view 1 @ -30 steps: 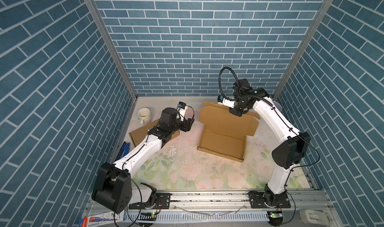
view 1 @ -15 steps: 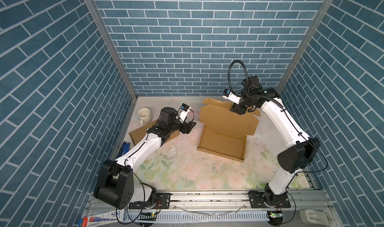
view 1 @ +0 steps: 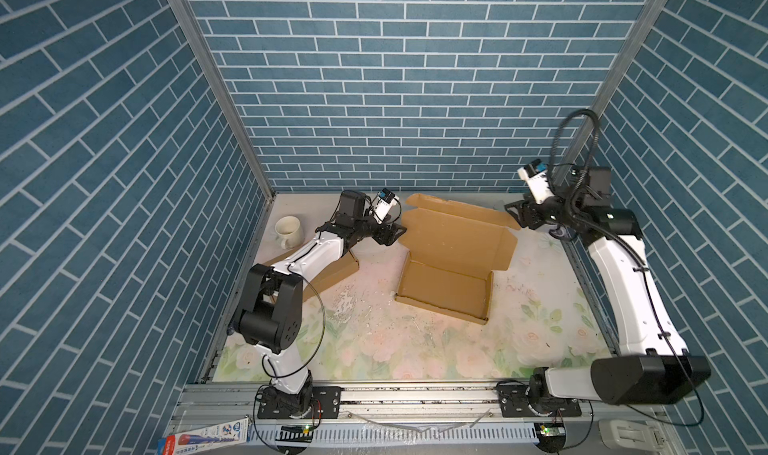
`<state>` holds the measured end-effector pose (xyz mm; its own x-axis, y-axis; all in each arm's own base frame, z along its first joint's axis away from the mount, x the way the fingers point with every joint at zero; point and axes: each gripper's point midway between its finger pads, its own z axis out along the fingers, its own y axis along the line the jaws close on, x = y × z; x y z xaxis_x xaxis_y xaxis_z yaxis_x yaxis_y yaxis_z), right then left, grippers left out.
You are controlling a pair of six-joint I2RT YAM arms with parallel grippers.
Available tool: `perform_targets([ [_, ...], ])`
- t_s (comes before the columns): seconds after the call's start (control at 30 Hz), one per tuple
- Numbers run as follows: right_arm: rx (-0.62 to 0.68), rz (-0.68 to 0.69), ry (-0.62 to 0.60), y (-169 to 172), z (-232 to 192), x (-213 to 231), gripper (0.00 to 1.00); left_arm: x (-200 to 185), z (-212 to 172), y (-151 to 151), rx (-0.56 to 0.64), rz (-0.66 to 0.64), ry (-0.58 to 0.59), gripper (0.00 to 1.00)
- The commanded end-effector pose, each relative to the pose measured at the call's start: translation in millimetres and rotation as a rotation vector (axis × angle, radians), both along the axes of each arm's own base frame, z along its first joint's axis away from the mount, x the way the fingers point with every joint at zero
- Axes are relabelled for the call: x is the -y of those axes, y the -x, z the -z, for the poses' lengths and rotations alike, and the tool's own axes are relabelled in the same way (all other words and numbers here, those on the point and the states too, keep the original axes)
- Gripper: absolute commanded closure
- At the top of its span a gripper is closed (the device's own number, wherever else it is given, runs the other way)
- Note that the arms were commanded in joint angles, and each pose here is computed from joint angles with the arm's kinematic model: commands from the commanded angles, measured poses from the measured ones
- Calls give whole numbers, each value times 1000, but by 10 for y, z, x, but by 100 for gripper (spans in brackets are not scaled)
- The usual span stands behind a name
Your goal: Fold the paper box
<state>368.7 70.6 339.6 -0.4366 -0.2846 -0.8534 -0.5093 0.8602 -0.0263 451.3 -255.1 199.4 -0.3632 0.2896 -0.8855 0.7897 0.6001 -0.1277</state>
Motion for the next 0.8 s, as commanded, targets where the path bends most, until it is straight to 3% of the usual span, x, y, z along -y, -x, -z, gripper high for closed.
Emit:
perform_targets([
  [0.0, -83, 66, -236, 71, 317, 75, 35, 48, 119, -80, -54, 68, -8, 22],
  [0.17, -142, 53, -330, 130, 896, 166, 33, 190, 208, -216, -104, 138, 10, 22],
  [0.4, -161, 76, -311, -103, 1314, 258, 33, 270, 237, -294, -131, 194, 5, 26],
  [0.77, -190, -57, -340, -165, 1534, 102, 42, 334, 351, -388, -185, 238, 25, 36],
])
